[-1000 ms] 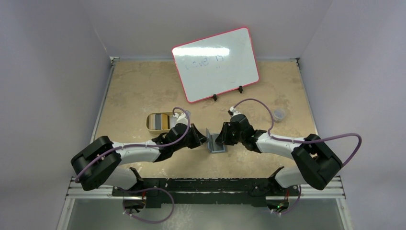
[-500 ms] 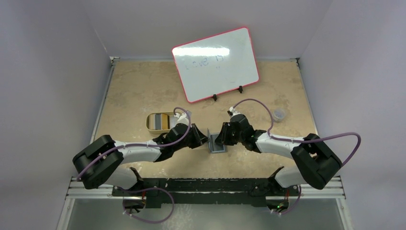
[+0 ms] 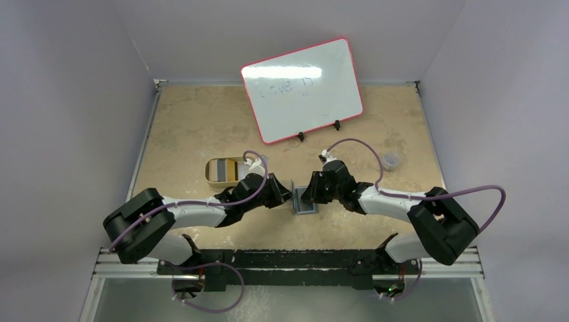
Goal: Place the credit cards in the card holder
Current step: Insert the credit card into the card holder.
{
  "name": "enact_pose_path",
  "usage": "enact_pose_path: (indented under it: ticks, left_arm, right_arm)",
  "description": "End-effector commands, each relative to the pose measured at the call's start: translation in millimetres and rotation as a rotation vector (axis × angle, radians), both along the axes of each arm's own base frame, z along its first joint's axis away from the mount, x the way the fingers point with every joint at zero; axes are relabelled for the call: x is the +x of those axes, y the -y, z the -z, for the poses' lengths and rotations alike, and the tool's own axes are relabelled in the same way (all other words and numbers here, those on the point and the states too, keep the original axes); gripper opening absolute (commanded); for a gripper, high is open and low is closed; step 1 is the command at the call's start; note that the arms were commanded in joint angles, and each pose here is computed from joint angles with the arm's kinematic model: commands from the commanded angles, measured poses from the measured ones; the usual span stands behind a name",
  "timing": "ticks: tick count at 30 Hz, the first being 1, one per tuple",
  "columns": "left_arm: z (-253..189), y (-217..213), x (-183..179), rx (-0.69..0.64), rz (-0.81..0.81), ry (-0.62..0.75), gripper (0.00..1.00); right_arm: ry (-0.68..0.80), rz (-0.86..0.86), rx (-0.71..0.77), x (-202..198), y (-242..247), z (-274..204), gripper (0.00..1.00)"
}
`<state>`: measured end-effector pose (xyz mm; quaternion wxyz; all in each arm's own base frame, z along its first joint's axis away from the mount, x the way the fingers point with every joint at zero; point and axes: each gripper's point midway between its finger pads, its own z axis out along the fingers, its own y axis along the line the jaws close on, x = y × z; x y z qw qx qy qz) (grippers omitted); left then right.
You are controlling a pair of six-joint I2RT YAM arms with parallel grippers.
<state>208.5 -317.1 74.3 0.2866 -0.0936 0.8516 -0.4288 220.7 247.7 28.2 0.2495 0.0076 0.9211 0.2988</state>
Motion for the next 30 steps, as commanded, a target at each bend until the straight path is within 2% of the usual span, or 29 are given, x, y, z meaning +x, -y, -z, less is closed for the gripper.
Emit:
enact_pose_path:
  ticks: [1, 12, 16, 21, 30]
  left_arm:
    - [0.7, 3.3, -4.6, -0.023, 0.022, -0.002, 0.16]
    - [1.2, 4.3, -5.8, -0.044, 0.025, -0.003, 0.03]
    - [2.6, 5.1, -5.9, -0.044, 0.028, -0.004, 0.05]
    - [4.7, 6.3, -6.5, -0.046, 0.031, -0.005, 0.13]
    - [9.1, 8.7, -7.3, -0.049, 0.040, -0.011, 0.13]
  right_arm:
    - [-0.041, -0.007, -0.031, -10.5, 6.1, 13.3, 0.25]
    - [-0.042, -0.009, -0.030, -10.5, 5.4, 13.5, 0.25]
    - [-0.042, -0.010, -0.029, -10.5, 5.1, 13.8, 0.25]
    - [-0.043, -0.013, -0.030, -10.6, 4.9, 14.5, 0.25]
    - [-0.046, -0.012, -0.032, -11.3, 5.5, 16.3, 0.25]
